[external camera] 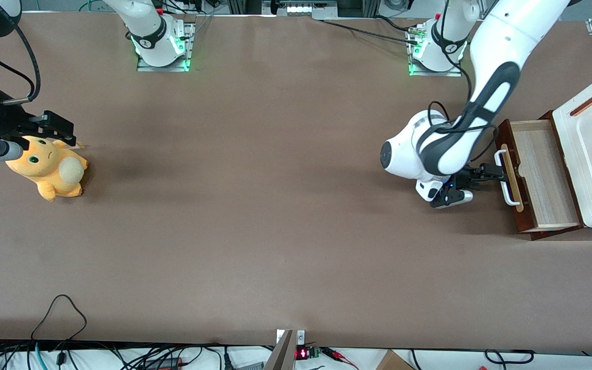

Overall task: Open lower drawer with left arm only
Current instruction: 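Open the left gripper and lift it away from the handle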

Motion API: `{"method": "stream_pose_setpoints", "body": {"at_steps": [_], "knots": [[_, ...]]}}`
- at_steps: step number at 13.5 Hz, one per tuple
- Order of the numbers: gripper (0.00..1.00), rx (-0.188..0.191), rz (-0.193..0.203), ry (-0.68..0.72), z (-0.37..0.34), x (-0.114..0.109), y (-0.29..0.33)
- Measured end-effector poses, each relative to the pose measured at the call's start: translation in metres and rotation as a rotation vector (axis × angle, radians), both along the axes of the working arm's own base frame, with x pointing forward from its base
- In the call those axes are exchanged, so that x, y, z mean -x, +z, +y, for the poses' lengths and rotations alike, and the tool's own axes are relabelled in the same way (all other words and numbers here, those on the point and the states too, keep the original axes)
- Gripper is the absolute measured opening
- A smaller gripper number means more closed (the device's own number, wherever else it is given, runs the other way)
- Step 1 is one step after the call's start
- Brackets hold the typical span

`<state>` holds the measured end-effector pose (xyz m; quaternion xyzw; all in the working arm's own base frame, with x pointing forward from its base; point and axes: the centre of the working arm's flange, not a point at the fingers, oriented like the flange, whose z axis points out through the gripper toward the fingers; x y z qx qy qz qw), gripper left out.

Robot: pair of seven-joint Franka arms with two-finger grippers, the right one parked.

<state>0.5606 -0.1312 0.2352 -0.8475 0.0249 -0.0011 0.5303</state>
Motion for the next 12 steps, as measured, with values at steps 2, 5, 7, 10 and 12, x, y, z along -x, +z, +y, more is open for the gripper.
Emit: {"method": "stream_pose_setpoints", "body": {"at_steps": [2,5,7,10,12], "knots": [[1.00,0.161,0.011,0.060,-0.011,-0.014,0.043],[1.00,0.390,0.037,0.128,-0.019,-0.028,0.123],[1.00,0.545,0.050,0.168,-0.006,-0.033,0.179],[1.00,0.818,0.055,0.217,0.037,-0.037,0.255],[1.00,0.956,0.038,0.236,0.072,-0.033,0.289]]}}
